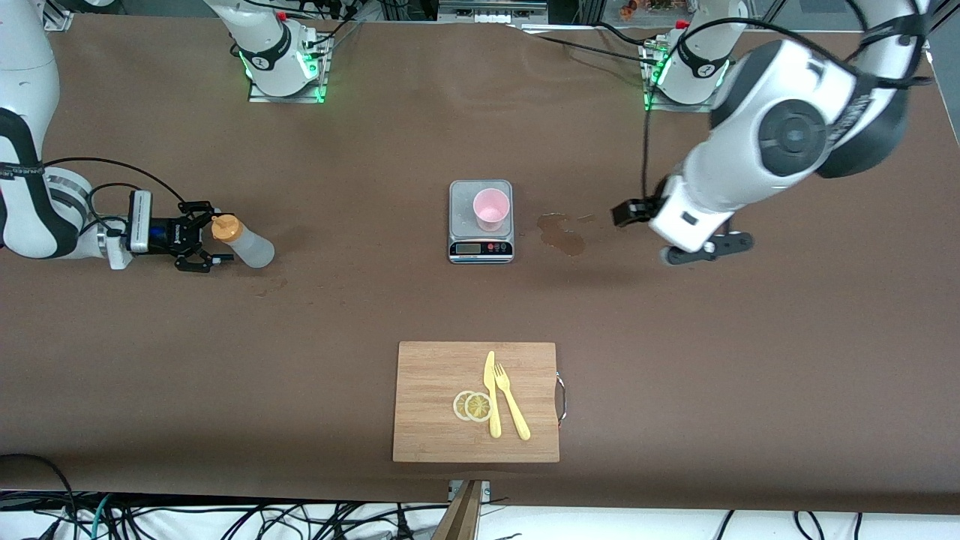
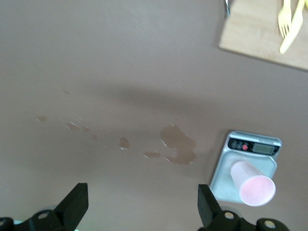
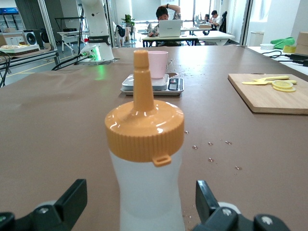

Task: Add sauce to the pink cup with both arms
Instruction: 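Release the cup and retract the left gripper while the right gripper grasps the bottle, then lift the white squeeze bottle with the right gripper toward the scale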

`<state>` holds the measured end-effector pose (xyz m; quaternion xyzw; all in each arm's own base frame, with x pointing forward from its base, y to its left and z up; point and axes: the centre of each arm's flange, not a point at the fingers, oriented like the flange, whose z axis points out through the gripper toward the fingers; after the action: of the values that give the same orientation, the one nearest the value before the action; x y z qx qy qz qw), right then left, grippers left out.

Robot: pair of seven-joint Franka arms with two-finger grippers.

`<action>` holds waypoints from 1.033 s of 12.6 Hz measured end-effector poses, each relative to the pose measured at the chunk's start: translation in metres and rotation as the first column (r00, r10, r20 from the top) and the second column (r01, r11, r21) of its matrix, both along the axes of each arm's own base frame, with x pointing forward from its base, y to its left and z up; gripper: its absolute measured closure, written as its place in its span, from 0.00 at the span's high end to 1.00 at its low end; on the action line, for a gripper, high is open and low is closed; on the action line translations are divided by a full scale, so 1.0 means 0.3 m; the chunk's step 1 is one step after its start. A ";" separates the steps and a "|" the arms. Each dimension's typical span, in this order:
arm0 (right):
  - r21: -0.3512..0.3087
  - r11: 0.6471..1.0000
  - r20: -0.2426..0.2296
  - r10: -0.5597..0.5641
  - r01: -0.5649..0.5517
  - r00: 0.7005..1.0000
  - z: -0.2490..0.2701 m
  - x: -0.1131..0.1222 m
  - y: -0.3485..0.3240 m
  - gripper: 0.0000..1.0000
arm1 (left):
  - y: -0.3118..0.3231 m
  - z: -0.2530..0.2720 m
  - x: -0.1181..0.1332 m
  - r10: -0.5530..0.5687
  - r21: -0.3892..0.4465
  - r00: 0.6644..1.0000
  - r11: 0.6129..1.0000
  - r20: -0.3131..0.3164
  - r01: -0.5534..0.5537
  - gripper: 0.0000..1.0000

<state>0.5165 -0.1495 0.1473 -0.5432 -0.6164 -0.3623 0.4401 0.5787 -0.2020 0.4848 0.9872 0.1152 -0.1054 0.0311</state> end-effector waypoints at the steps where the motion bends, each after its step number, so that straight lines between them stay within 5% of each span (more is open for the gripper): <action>1: 0.003 1.000 0.002 0.003 -0.003 1.000 -0.002 -0.001 0.008 1.00 | 0.089 0.027 0.021 -0.008 -0.004 1.000 1.000 0.019 0.008 1.00; 5: 0.007 1.000 0.006 0.010 -0.010 1.000 -0.003 0.012 0.043 0.81 | 0.424 0.109 0.050 -0.081 0.038 0.994 0.996 0.072 0.078 1.00; 8: -0.001 1.000 0.012 0.013 -0.013 1.000 -0.003 0.024 0.064 0.45 | 0.506 0.122 0.018 -0.123 0.072 0.990 0.990 0.072 0.118 1.00; 10: -0.018 1.000 0.023 0.008 -0.008 1.000 0.008 0.045 0.079 0.42 | 0.549 0.135 0.006 -0.112 0.086 0.991 0.991 0.076 0.106 1.00; 13: -0.148 0.989 0.054 0.000 0.008 0.999 0.153 0.156 0.159 0.37 | 0.579 0.148 -0.012 -0.106 0.093 0.989 0.991 0.099 0.097 1.00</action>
<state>0.5634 -0.1020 0.1931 -0.5657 -0.6519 -0.3310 0.3813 0.5752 -0.0282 0.5291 0.9964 0.0674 -0.0502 -0.0117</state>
